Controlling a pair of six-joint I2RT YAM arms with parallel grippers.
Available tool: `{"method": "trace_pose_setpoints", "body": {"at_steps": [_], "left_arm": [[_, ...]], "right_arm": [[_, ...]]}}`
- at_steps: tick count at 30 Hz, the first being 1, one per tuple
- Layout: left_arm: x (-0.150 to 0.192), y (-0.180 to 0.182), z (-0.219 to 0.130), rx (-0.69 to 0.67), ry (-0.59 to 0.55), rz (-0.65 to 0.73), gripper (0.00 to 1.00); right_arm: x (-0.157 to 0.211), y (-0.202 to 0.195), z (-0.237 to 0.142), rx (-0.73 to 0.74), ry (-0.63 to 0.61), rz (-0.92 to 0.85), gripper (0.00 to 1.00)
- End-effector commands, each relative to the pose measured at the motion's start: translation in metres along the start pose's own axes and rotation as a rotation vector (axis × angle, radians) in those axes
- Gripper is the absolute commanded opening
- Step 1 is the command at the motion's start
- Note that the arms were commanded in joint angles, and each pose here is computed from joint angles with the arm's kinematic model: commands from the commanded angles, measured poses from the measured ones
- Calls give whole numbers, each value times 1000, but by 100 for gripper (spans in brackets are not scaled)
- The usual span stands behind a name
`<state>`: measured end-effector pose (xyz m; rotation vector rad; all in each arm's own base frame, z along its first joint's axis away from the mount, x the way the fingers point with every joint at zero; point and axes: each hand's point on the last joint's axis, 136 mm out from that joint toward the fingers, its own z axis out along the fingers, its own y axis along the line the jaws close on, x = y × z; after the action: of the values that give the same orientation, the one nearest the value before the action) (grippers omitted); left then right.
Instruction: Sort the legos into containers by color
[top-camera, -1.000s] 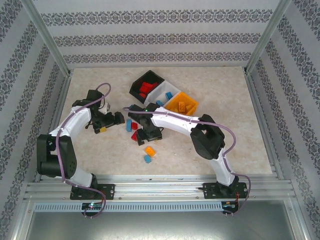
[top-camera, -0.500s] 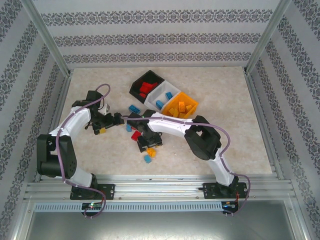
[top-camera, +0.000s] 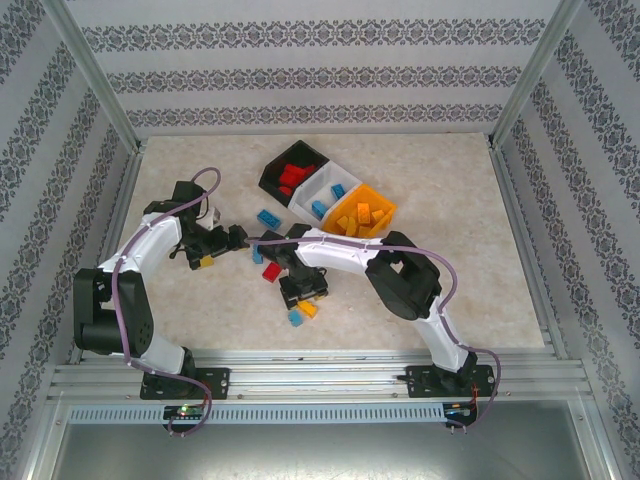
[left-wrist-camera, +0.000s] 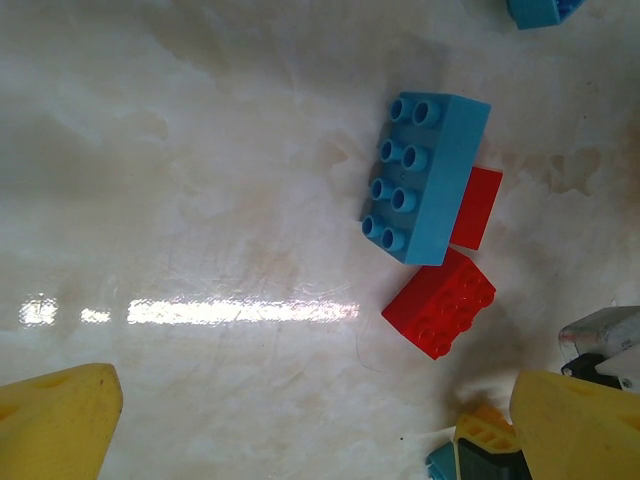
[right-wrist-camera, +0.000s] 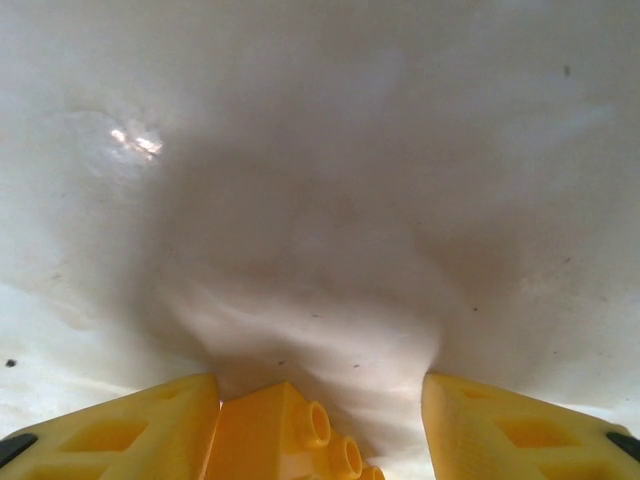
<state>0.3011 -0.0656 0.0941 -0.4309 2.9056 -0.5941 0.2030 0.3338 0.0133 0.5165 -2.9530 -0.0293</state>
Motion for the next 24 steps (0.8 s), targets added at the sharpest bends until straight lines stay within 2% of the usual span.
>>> {"method": "trace_pose_setpoints", "body": {"at_steps": [1,10,16,18,22,24], "left_arm": [[9,3,-2,2,23,-28,100],[9,2,-1,15,25,-31,100],[10,1,0,18,26,-32,100],[10,1,-1,20,24,-32,100],[9,0,-1,21,23,-31,100],[9,0,-1,22,23,-30,100]], "right_arm": [[11,-8,-5,29,2,7,60],[33,-23,5,36,27,58,63],[35,-29,7,45,22,72,60],[35,-31,7,44,19,79,56],[33,-36,3,42,0,91,36],[30,-38,-2,42,-18,92,31]]}}
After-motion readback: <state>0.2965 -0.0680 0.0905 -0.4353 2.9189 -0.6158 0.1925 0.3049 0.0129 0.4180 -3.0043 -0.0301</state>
